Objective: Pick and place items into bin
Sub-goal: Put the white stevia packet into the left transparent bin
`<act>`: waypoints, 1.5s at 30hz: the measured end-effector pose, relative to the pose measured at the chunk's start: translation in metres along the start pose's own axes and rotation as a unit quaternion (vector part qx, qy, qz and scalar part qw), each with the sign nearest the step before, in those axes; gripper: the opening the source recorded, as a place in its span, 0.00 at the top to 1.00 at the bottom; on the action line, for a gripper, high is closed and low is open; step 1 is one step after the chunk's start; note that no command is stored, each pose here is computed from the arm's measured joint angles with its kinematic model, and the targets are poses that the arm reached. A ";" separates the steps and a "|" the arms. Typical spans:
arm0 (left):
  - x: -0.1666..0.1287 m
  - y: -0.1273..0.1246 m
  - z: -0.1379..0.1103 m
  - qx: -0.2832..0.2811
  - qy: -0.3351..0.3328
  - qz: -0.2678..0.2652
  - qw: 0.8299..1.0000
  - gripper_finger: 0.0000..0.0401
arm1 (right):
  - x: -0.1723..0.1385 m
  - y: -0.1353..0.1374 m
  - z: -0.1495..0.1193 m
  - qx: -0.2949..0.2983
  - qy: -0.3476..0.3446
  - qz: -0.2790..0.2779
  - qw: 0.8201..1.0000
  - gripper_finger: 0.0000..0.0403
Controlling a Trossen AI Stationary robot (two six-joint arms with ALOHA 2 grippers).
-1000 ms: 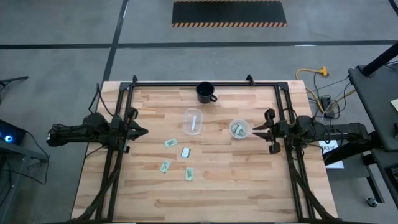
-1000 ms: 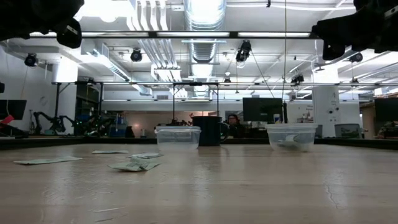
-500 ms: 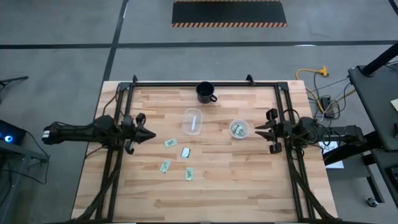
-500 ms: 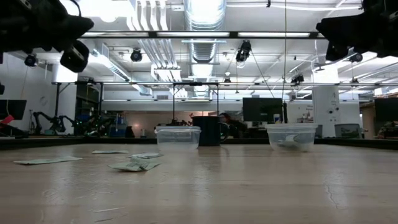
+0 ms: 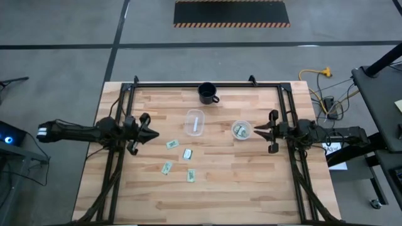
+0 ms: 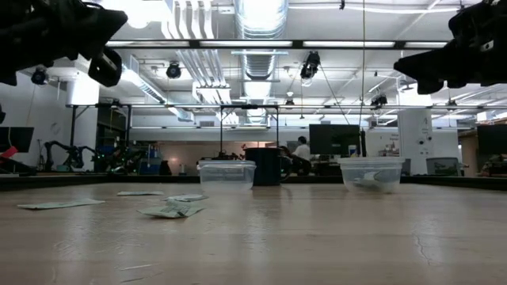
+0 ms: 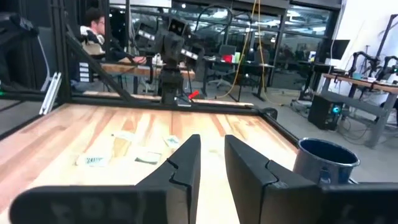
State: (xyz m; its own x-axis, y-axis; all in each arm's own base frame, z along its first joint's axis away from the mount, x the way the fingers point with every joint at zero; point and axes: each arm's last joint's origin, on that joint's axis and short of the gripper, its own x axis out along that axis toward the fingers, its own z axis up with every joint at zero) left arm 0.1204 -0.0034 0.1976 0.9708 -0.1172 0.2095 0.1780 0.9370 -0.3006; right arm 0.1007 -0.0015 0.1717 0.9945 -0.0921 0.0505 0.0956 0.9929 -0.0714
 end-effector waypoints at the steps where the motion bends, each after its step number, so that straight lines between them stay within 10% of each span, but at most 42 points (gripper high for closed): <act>1: 0.001 0.000 0.001 0.001 -0.005 -0.002 1.000 1.00 | 0.000 0.000 -0.001 -0.003 0.004 0.000 1.000 0.84; 23: 0.017 0.000 0.002 0.010 0.002 -0.028 1.000 1.00 | 0.005 0.002 -0.015 -0.023 0.085 0.010 0.996 0.83; 45: 0.067 -0.039 0.015 0.152 0.022 -0.157 0.976 1.00 | 0.006 0.002 -0.016 -0.024 0.088 0.010 0.996 0.84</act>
State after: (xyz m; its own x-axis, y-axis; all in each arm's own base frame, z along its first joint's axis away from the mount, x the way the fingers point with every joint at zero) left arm 0.1758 -0.0423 0.2376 0.8835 -0.4211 0.2053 0.4176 0.9065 0.0626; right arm 0.1072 -0.0012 0.1559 0.9879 -0.0881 -0.1274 0.0732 0.9903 -0.1178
